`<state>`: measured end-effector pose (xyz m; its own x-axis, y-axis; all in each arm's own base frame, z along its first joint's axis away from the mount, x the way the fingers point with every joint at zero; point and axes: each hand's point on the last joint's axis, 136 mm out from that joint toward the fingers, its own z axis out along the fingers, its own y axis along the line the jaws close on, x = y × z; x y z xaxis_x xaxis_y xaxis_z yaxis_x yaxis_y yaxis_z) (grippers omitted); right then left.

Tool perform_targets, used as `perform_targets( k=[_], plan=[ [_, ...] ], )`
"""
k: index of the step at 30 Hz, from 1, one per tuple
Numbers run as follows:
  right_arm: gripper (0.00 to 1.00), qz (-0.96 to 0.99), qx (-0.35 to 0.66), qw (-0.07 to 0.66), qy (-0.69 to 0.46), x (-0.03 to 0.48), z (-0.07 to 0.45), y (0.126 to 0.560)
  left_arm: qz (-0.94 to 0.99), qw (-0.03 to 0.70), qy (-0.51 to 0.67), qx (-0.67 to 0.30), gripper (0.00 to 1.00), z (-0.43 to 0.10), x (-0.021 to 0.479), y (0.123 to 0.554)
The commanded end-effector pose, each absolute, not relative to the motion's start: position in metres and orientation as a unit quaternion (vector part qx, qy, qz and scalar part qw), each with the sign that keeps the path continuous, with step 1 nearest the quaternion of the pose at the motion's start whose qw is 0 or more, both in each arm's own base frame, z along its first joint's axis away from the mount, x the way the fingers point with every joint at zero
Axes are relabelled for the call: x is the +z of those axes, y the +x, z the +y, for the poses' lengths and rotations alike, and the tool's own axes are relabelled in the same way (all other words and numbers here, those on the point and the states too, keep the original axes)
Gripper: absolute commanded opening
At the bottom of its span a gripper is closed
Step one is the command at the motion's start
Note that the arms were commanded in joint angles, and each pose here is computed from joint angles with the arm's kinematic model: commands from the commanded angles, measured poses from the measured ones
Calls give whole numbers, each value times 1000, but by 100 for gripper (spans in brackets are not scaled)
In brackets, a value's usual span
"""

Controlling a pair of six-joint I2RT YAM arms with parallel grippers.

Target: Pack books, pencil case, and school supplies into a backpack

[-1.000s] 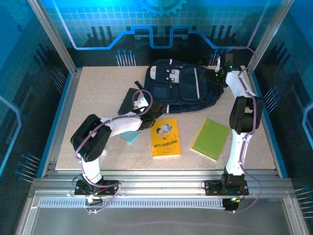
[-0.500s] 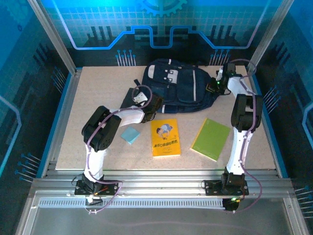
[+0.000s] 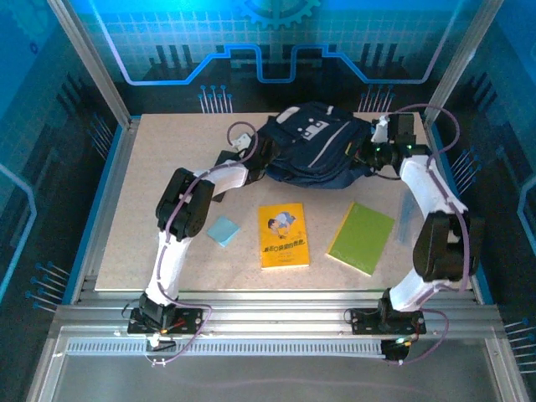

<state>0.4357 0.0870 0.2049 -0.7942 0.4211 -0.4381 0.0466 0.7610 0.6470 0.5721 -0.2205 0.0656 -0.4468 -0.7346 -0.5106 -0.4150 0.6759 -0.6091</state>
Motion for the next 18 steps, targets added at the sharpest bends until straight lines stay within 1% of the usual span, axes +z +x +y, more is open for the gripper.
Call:
perform_targets(
  k=[1, 2, 4, 6, 7, 9, 12, 17, 18],
  plan=[
    [26, 880, 400, 246, 79, 214, 166, 394, 808, 414, -280, -312, 99, -282, 123, 603],
    [27, 880, 403, 242, 70, 214, 180, 383, 806, 419, -272, -318, 99, -287, 130, 610],
    [34, 883, 403, 233, 53, 213, 201, 364, 804, 430, -257, -320, 99, -292, 140, 621],
    [39, 886, 400, 232, 41, 216, 208, 351, 804, 439, -248, -315, 99, -289, 149, 630],
    [44, 886, 397, 235, 39, 218, 207, 347, 806, 440, -247, -310, 99, -284, 153, 632],
    [50, 893, 372, 250, 36, 223, 195, 344, 811, 437, -247, -300, 99, -270, 159, 633],
    [60, 901, 328, 282, 34, 230, 169, 350, 820, 435, -241, -283, 99, -247, 171, 622],
    [76, 905, 275, 317, 68, 231, 109, 380, 840, 427, -218, -253, 99, -221, 182, 579],
    [78, 906, 265, 322, 73, 228, 99, 387, 843, 422, -216, -255, 99, -219, 182, 570]
  ],
)
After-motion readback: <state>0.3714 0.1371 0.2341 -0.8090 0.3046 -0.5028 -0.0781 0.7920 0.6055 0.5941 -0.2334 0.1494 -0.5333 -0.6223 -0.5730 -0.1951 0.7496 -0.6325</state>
